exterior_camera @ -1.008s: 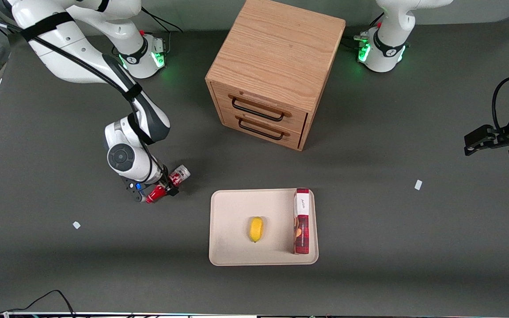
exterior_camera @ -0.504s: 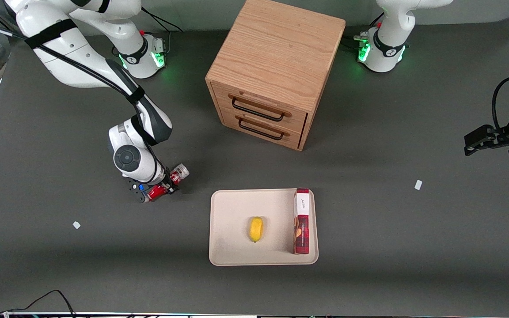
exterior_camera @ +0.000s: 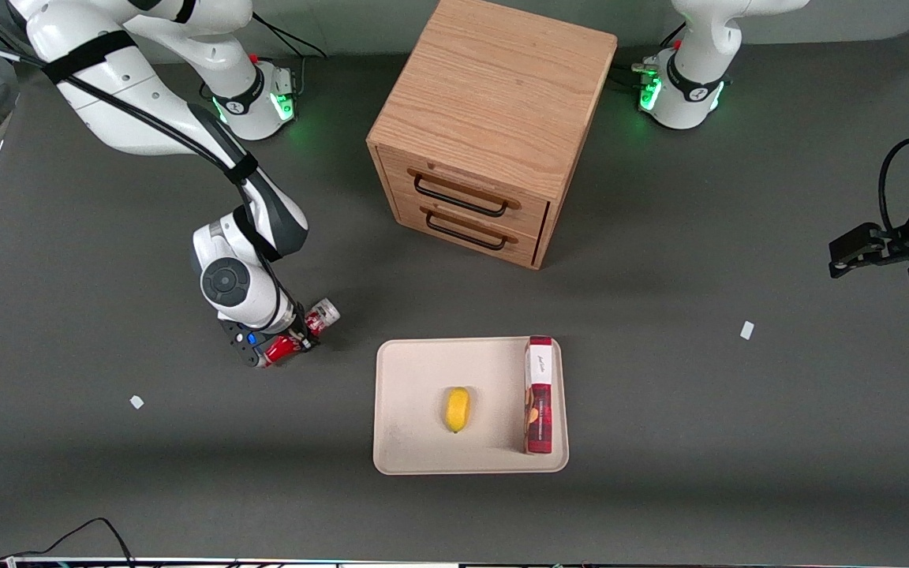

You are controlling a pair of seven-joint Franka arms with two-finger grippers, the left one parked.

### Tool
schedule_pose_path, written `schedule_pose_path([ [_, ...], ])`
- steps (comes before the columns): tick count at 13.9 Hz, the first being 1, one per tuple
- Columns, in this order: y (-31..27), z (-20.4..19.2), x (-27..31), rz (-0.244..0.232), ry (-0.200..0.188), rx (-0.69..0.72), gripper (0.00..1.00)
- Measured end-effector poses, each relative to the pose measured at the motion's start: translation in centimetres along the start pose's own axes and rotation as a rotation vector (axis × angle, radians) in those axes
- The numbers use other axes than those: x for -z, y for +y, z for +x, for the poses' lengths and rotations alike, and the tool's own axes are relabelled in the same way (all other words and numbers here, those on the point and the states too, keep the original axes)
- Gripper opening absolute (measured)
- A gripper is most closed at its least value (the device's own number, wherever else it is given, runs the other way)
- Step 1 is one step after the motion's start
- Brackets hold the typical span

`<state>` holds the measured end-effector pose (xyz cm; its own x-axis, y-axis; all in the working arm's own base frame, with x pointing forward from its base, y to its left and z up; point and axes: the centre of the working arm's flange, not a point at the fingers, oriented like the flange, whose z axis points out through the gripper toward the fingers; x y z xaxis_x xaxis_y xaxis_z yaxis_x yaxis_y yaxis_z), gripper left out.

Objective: Place coke bottle on tray
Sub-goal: 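Lift the bottle upright and carry it toward the white tray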

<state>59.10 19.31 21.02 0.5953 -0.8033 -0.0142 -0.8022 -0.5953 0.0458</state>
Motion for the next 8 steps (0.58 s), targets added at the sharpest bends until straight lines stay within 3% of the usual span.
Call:
schedule_pose_path([
  [4, -3.7, 0.3, 8.5, -0.017, 0.017, 0.072, 0.55],
  [8, -6.0, 1.6, 17.5, 0.025, 0.047, 0.212, 0.55],
])
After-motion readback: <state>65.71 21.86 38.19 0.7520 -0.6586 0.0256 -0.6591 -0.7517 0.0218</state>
